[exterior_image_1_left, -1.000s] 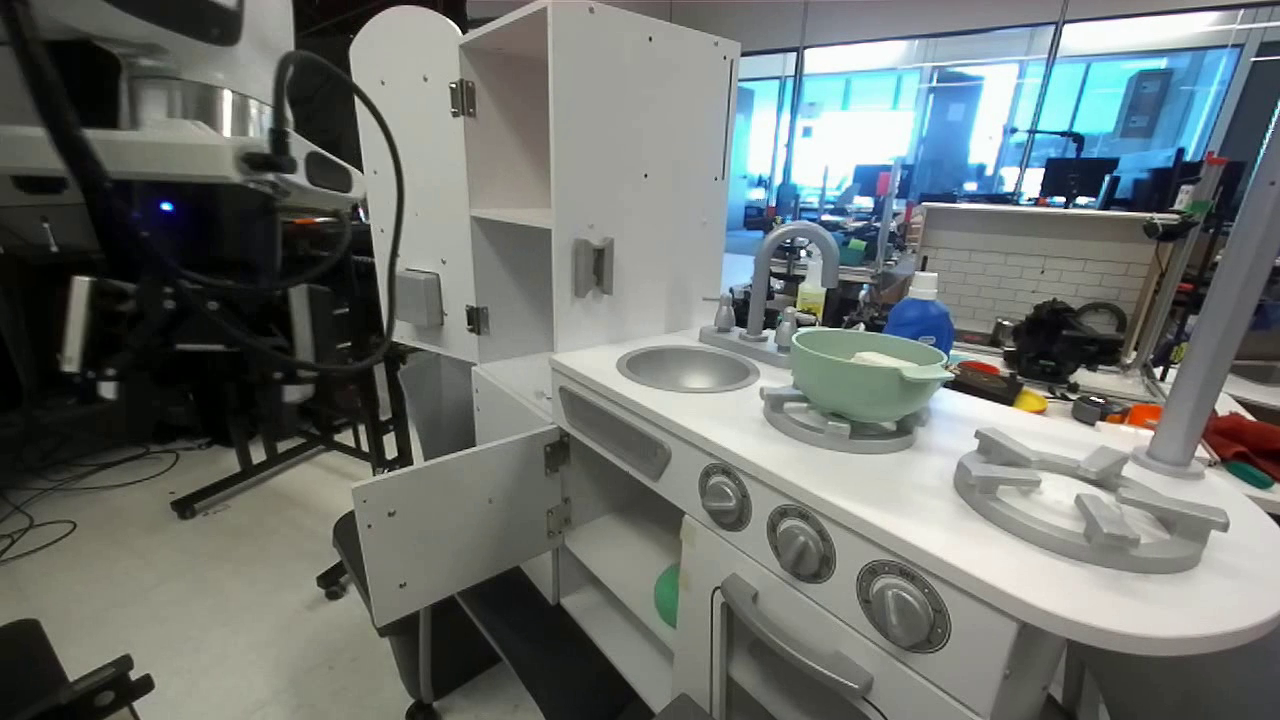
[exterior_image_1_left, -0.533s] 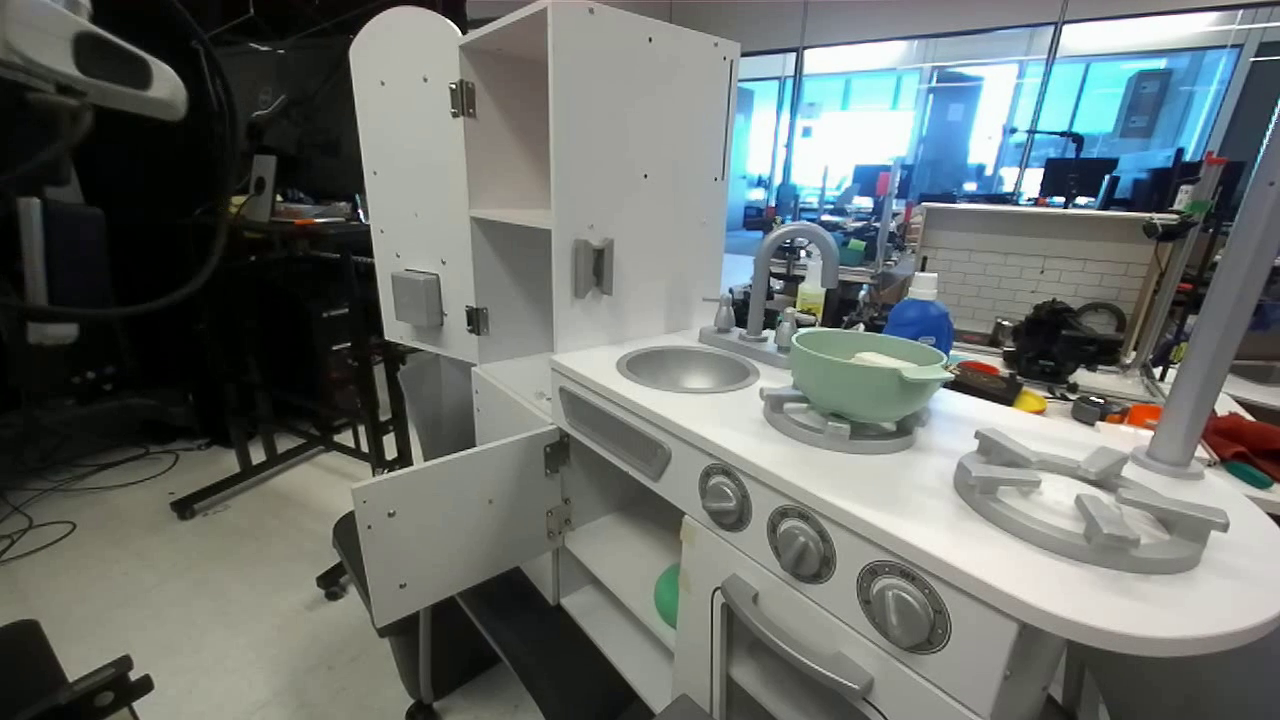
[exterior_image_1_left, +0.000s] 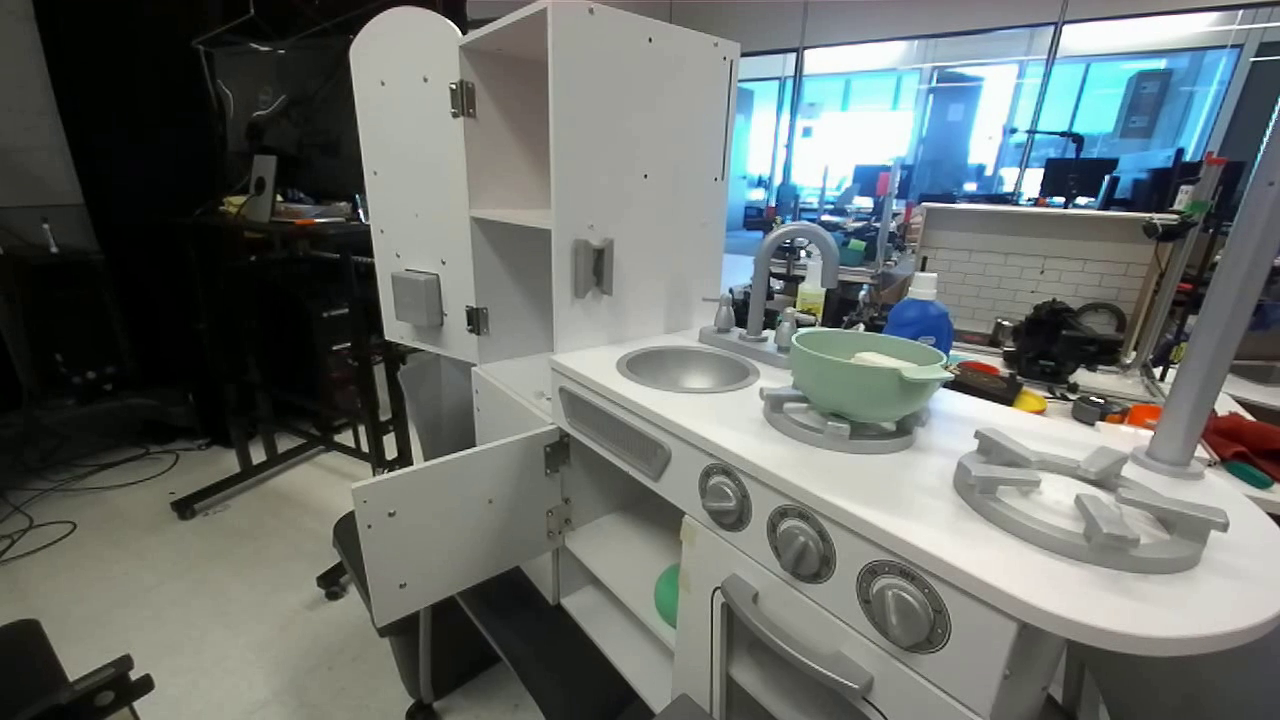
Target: Open the bottom cabinet and put the green and yellow balls in the cabinet
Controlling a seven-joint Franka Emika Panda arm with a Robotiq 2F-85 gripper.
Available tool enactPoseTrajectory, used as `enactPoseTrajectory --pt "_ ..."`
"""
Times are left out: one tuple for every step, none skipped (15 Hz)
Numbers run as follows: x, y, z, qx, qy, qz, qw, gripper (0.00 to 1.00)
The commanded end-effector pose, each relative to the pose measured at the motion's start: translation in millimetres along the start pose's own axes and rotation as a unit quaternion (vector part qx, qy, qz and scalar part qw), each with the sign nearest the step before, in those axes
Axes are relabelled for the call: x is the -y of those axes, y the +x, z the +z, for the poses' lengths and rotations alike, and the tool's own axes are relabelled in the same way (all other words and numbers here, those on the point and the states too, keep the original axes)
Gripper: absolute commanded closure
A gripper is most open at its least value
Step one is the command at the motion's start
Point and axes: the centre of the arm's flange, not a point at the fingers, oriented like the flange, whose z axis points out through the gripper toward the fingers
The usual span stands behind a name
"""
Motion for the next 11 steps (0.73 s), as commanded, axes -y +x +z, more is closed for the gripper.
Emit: enactPoseTrajectory --pt "-16 -57 -31 0.009 -0.011 0.015 0.9998 0.00" --pt "-16 -62 -37 0.005 -0.019 0.023 0.9995 0.00" --pt "-25 -66 -38 0.008 -0.030 0.028 0.9991 0.00" --pt "-15 -53 -30 0.004 -0.018 0.016 0.9997 0.00" --pt "-18 -59 -33 0.003 -0.025 0.020 0.9995 0.00" --pt "-20 -62 -35 0.001 -0.028 0.022 0.9994 0.00" --pt "-21 -62 -35 0.001 -0.029 0.022 0.9993 0.00" --pt "-21 -62 -35 0.001 -0.029 0.023 0.9993 0.00" --pt "-21 -62 -34 0.002 -0.029 0.024 0.9993 0.00" --pt "-21 -62 -34 0.003 -0.029 0.024 0.9993 0.00" --pt "-21 -62 -34 0.003 -0.029 0.024 0.9993 0.00"
